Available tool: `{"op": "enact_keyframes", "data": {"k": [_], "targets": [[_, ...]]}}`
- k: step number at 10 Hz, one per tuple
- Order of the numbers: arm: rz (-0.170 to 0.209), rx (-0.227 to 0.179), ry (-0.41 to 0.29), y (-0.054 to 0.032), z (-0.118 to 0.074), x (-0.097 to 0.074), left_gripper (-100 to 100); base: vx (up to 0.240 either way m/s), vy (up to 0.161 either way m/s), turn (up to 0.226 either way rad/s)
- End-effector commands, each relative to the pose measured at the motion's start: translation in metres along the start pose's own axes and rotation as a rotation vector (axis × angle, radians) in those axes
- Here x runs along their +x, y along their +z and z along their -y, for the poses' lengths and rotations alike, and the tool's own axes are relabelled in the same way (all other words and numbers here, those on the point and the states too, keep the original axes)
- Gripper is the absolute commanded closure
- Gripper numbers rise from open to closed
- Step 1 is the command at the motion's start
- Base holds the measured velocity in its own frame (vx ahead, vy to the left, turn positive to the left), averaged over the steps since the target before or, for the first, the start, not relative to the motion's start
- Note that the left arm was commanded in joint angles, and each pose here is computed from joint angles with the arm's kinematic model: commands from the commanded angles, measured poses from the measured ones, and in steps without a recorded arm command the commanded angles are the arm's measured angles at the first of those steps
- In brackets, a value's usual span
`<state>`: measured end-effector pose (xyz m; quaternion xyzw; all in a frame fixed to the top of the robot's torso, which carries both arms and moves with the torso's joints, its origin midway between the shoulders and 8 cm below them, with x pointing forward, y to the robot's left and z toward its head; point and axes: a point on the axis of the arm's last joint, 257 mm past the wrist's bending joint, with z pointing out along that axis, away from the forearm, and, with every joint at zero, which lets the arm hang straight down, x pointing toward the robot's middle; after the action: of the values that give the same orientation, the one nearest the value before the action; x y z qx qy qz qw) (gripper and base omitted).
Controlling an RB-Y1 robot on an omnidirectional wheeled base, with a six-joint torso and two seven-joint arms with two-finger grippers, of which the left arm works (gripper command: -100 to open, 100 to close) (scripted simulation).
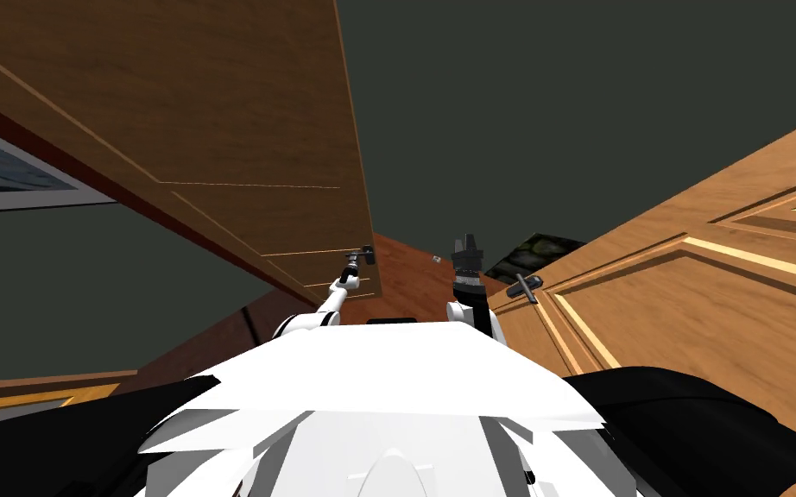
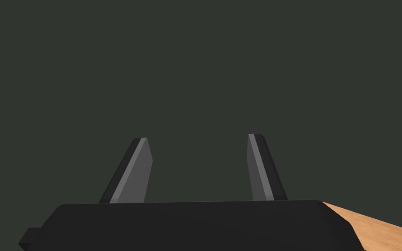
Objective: Push the door open
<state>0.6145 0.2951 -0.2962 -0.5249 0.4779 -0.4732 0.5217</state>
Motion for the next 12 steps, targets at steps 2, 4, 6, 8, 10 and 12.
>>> {"op": "enact_keyframes", "data": {"k": [2, 4, 6, 8, 10, 12], "targets": [[0.034, 0.005, 0.004, 0.0023, 0.002, -0.021, 100, 0.146, -0.08, 0.039], [0.063, 0.005, 0.003, 0.0013, 0.002, -0.037, 100, 0.175, -0.105, 0.081], [0.086, 0.005, 0.002, 0.0003, 0.002, -0.049, 100, 0.165, -0.12, 0.071], [0.116, 0.005, 0.002, -0.0014, 0.002, -0.066, 100, 0.175, -0.089, 0.052], [0.145, 0.005, 0.001, -0.0034, 0.002, -0.082, 100, 0.175, -0.113, 0.083], [0.173, 0.006, 0.0, -0.0056, 0.002, -0.097, 100, 0.198, -0.097, 0.076]]}}
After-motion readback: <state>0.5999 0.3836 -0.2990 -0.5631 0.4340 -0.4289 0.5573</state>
